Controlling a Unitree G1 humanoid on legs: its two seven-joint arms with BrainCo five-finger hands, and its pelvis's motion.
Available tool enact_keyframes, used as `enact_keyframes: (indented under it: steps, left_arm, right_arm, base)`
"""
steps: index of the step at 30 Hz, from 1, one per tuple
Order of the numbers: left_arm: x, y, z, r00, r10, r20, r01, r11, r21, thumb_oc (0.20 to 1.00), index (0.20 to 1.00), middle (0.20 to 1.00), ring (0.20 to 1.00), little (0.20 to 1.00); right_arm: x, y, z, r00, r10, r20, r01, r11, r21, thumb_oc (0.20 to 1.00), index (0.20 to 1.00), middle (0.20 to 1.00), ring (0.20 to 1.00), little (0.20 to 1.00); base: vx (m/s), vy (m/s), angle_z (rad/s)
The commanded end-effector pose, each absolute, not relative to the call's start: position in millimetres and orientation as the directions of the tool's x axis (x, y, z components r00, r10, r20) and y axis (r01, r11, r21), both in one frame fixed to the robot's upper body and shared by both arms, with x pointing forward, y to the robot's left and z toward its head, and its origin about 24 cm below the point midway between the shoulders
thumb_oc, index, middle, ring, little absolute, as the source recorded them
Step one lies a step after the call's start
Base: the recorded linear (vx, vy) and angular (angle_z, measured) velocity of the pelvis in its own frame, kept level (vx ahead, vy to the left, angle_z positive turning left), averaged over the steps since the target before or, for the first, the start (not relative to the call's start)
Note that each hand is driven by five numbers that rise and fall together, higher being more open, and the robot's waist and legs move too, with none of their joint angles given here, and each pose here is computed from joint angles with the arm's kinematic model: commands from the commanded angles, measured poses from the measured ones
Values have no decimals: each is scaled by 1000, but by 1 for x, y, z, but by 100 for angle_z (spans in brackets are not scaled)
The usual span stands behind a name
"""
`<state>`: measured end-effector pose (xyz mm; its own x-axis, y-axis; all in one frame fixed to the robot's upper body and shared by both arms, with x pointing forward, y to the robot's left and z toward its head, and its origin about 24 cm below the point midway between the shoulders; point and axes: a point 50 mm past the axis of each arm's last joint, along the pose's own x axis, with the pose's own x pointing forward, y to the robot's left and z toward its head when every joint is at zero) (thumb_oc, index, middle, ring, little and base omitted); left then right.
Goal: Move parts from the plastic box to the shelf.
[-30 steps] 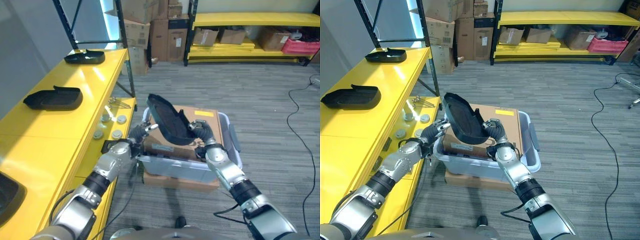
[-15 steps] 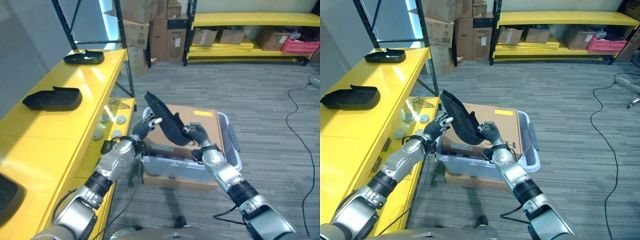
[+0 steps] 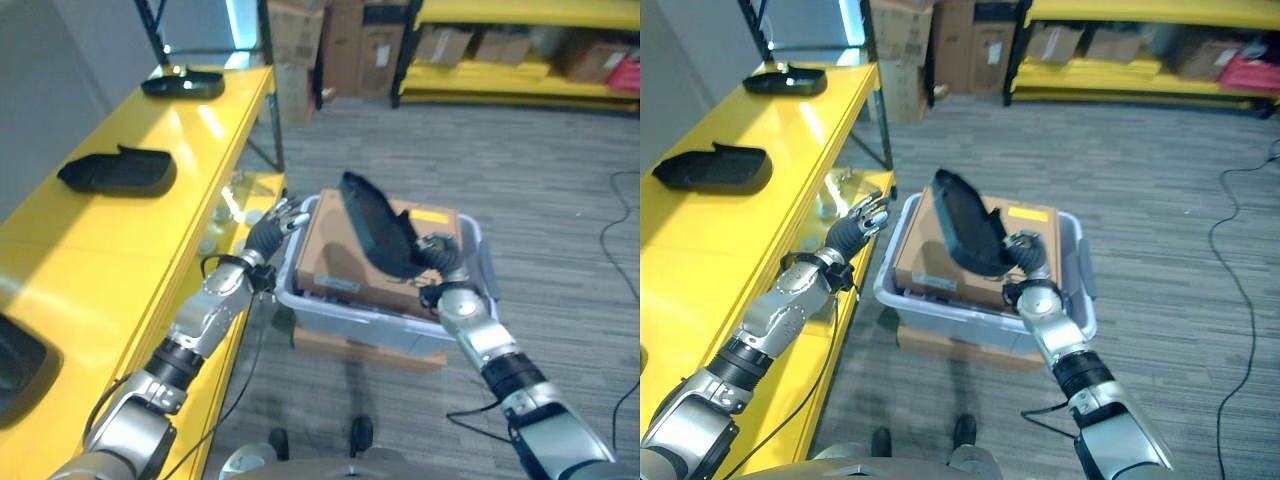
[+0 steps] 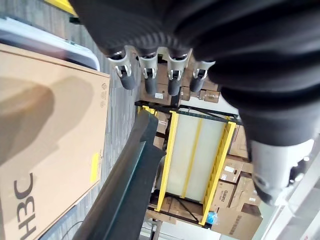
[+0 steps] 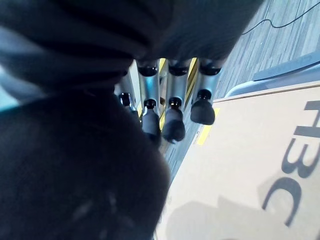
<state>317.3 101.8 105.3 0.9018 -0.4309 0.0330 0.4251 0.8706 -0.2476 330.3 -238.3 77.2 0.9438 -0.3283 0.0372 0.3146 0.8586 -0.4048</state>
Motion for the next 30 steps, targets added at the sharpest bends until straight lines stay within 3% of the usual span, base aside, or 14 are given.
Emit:
enact_keyframes:
  steps: [1, 11, 25, 26, 27, 28, 30]
  left_arm:
    - [325, 99, 151, 848, -482, 219, 524, 823, -220, 1000, 1000, 1000, 1000, 1000]
    - [312, 131, 157, 854, -440, 278, 502, 837, -217, 1000, 1000, 1000, 1000, 1000]
    - [304, 126, 144, 835, -456, 308, 539, 790, -293, 1000, 1000, 1000, 1000, 1000]
    - [303, 125, 143, 833, -459, 307, 542, 787, -294, 1000, 1000, 1000, 1000, 1000]
    - [303, 125, 143, 833, -460, 306, 543, 787, -294, 1000, 1000, 1000, 1000, 1000]
    - [303, 125, 142, 834, -462, 303, 543, 786, -295, 1000, 1000, 1000, 1000, 1000]
    - [303, 124, 139, 834, -465, 296, 543, 784, -300, 1000, 1000, 1000, 1000, 1000]
  right_arm:
    - [358, -237, 163, 868, -354, 349, 450, 856, -253, 200, 200, 200, 200, 200]
    - [358, -284, 183, 773, -516, 369, 617, 747, -249, 200, 200, 200, 200, 200]
    - [354, -310, 147, 738, -631, 239, 672, 658, -338, 200, 200, 200, 200, 200]
    - [355, -311, 148, 741, -632, 225, 668, 663, -338, 432, 432, 432, 432, 432]
    - [355, -312, 148, 742, -633, 222, 667, 663, -340, 583, 583, 583, 583, 583]
    - [356, -312, 149, 740, -636, 221, 669, 658, -345, 1000, 1000, 1000, 1000, 1000]
    - [356, -312, 150, 728, -646, 228, 682, 651, -332, 1000, 1000, 1000, 1000, 1000]
  base:
    - [-212, -75, 17]
    - [-75, -47, 20]
    - [-57, 10, 5]
    - [-62, 16, 3]
    - [-50, 13, 2]
    - [-32, 15, 2]
    - [0, 0, 0]
